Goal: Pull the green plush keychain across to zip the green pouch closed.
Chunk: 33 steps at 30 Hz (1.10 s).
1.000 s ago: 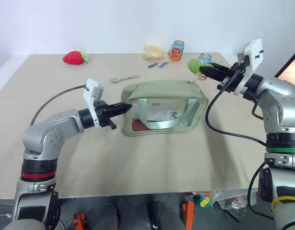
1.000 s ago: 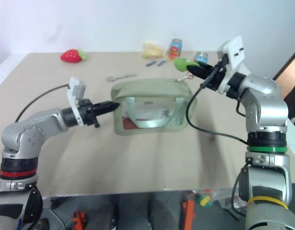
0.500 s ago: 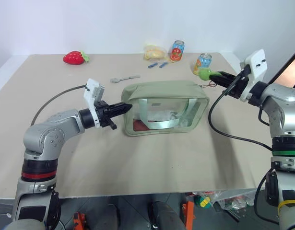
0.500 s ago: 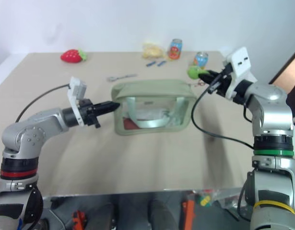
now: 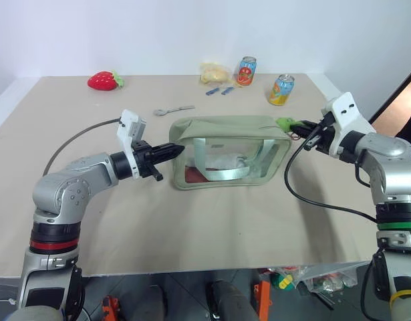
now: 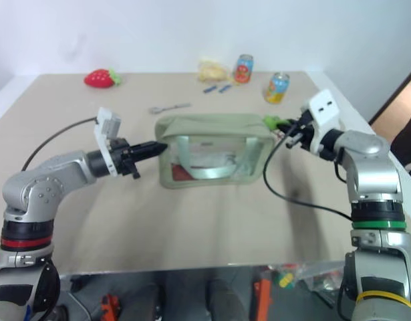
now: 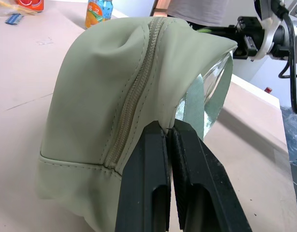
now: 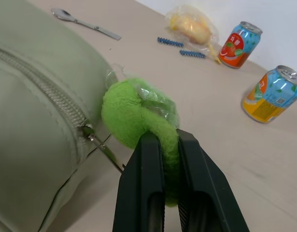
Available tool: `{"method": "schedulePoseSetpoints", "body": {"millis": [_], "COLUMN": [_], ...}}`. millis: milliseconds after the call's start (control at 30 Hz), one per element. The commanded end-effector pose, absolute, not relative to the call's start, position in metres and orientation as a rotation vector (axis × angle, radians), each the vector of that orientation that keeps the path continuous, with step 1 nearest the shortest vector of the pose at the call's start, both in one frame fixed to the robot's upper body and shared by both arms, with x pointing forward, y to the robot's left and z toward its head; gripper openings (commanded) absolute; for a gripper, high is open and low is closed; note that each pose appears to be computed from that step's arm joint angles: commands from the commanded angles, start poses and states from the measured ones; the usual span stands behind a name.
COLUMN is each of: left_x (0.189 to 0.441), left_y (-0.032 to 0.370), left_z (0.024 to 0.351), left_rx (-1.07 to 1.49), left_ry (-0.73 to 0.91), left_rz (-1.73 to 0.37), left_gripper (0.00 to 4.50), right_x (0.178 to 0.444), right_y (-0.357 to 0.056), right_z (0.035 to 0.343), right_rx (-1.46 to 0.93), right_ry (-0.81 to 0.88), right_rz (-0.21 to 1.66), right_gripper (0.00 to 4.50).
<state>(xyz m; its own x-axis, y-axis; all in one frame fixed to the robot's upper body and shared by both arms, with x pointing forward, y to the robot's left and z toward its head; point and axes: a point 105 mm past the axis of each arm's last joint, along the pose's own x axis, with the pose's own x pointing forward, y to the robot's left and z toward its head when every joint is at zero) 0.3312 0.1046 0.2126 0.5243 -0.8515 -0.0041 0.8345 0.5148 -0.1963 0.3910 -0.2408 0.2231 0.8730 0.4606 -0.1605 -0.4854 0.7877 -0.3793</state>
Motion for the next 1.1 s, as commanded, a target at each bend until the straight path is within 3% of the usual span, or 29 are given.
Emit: {"method": "schedulePoseSetpoints", "body": {"millis": [33,567,800,967,1100], "left_x": [0.327,0.326,0.326,0.323,0.322], "left_y": [0.104,0.1,0.099,0.098,0.098], "left_z": [0.224,0.226,0.226,0.224,0.229], "left_rx": [-0.153,-0.149,-0.149,-0.14,-0.189], "left_ry": [0.05,0.035,0.032,0.031,0.029], "left_rz": [-1.022,-1.027,-1.032,-1.051,-1.07], "left_gripper": [0.0,0.0,0.0,0.0,0.0], "right_x": [0.391,0.39,0.392,0.393,0.389], "right_y": [-0.236,-0.214,-0.216,-0.219,-0.216], "right_z": [0.221,0.167,0.165,0.184,0.204], "right_rx": [-0.434,-0.447,-0.458,-0.396,-0.34], "right_ry": [0.056,0.13,0.12,0.074,0.028], "right_rz": [0.495,0.521,0.506,0.507,0.541], "right_gripper": [0.03,0.03,0.03,0.03,1.51]}}
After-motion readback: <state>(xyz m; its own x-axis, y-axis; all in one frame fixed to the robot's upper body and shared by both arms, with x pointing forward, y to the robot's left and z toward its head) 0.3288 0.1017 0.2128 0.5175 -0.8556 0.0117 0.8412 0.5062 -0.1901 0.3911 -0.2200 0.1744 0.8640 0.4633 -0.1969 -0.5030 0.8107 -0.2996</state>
